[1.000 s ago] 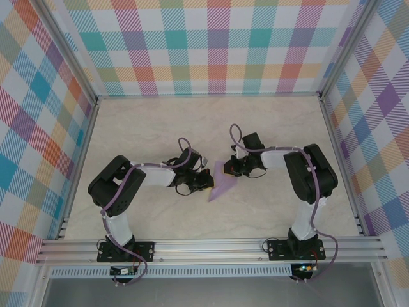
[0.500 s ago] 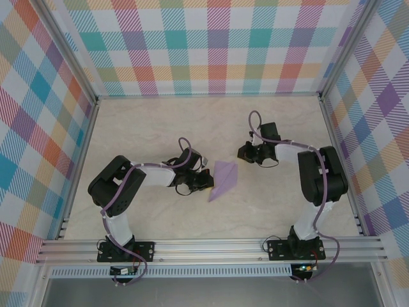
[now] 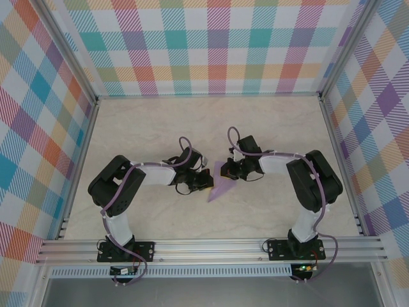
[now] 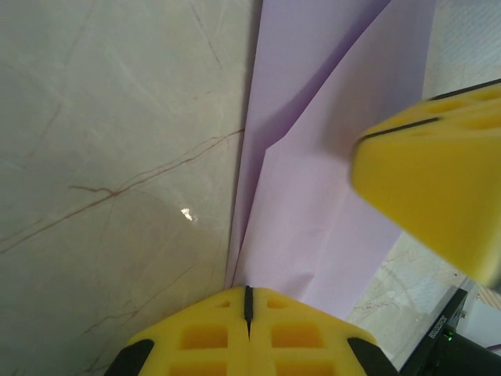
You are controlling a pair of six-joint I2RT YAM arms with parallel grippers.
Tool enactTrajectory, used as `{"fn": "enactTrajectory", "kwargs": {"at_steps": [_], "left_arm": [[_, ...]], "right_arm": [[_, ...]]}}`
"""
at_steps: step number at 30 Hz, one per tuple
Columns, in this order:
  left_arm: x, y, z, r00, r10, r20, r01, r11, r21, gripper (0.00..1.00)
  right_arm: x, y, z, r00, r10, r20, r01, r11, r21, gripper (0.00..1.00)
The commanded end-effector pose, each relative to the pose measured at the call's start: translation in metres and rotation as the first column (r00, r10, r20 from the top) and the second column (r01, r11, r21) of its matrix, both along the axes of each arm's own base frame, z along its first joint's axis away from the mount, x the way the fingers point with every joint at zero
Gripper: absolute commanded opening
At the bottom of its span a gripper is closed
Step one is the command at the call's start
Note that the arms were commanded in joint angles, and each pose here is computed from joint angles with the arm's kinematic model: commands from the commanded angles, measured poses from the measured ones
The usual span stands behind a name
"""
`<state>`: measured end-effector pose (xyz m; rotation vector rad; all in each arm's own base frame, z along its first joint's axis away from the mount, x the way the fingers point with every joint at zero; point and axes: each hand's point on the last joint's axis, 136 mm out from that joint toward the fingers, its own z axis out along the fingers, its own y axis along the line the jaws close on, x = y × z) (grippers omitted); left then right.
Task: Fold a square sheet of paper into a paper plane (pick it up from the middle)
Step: Fourth fold the wing at the center of the table.
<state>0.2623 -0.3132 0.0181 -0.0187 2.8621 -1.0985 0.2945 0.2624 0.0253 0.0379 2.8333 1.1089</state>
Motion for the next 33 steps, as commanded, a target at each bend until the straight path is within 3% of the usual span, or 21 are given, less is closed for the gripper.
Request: {"fn": "enactTrajectory", "kwargs": {"at_steps": [1, 9, 15, 20, 26, 30, 33], "left_arm": [[-0.027, 0.031, -0.029, 0.993, 0.009, -0.115, 0.011, 0.986, 0.166, 0.00], [-0.003, 0.005, 0.036, 1.000, -0.007, -0.005, 0.007, 0.999, 0.034, 0.00], [-0.015, 0.014, 0.044, 0.996, 0.070, -0.061, -0.069, 0.997, 0.016, 0.28], [-0.030, 0.012, 0.043, 0.992, 0.066, -0.107, -0.071, 0.996, -0.050, 0.40], [-0.042, 0.006, 0.032, 0.991, 0.008, -0.131, -0.021, 0.995, -0.101, 0.35], [-0.043, 0.005, 0.030, 0.992, -0.001, -0.123, -0.013, 0.993, -0.116, 0.24], [-0.043, 0.003, 0.029, 0.992, -0.012, -0.124, -0.003, 0.993, -0.118, 0.23]], "right_arm": [[-0.010, -0.002, -0.015, 0.998, 0.002, -0.057, -0.003, 1.000, -0.024, 0.06], [-0.021, -0.019, -0.045, 0.992, -0.010, -0.122, -0.007, 0.990, -0.138, 0.06], [-0.024, -0.022, -0.051, 0.991, -0.013, -0.135, -0.008, 0.988, -0.153, 0.06], [-0.026, -0.023, -0.052, 0.990, -0.010, -0.140, -0.012, 0.987, -0.159, 0.06], [-0.025, -0.023, -0.053, 0.989, -0.010, -0.145, -0.014, 0.987, -0.163, 0.06], [-0.026, -0.024, -0.055, 0.989, -0.013, -0.150, -0.013, 0.986, -0.168, 0.05], [-0.026, -0.024, -0.055, 0.988, -0.013, -0.155, -0.014, 0.985, -0.171, 0.05]]}}
